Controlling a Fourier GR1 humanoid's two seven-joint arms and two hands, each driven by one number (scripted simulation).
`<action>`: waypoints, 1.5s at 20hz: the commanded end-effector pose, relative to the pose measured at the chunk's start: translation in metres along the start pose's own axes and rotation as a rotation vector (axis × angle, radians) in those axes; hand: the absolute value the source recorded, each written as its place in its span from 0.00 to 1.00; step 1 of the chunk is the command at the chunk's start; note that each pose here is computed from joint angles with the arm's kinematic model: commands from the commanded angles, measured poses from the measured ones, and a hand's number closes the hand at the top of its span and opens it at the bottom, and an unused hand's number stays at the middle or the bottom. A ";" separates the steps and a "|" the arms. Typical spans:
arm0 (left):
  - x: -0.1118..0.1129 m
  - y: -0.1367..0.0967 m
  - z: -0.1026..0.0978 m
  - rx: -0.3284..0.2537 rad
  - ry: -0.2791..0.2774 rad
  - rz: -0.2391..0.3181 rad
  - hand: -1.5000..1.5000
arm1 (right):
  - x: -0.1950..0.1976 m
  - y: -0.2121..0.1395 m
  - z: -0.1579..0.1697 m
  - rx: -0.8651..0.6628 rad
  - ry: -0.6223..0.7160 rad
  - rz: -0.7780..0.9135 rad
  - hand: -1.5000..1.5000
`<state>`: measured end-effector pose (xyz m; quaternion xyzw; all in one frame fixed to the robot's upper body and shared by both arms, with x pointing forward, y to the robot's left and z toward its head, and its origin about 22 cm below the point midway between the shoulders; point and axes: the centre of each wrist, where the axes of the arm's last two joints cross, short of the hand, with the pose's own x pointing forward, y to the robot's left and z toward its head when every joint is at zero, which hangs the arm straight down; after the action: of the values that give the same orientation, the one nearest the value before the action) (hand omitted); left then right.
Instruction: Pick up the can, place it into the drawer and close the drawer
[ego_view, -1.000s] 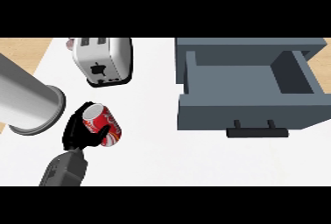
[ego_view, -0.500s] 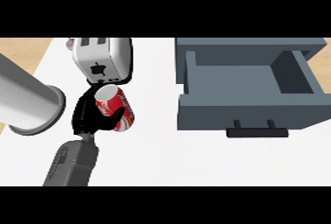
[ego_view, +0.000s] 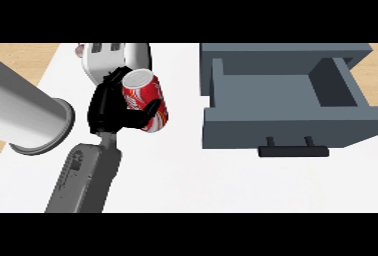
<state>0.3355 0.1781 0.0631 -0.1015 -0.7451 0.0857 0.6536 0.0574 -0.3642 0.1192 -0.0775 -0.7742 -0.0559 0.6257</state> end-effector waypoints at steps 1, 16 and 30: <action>0.024 -0.029 -0.007 -0.011 -0.014 -0.012 1.00 | 0.006 -0.004 0.010 -0.004 -0.001 -0.007 0.00; 0.073 -0.114 -0.053 -0.041 -0.040 -0.056 1.00 | 0.001 0.016 -0.018 0.007 -0.006 -0.036 0.00; 0.091 -0.167 -0.092 -0.065 -0.007 -0.091 1.00 | -0.006 0.011 -0.017 -0.002 -0.009 -0.009 0.00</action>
<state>0.4000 0.0444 0.2017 -0.0867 -0.7592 0.0392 0.6439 0.0695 -0.3630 0.1187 -0.0679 -0.7768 -0.0585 0.6234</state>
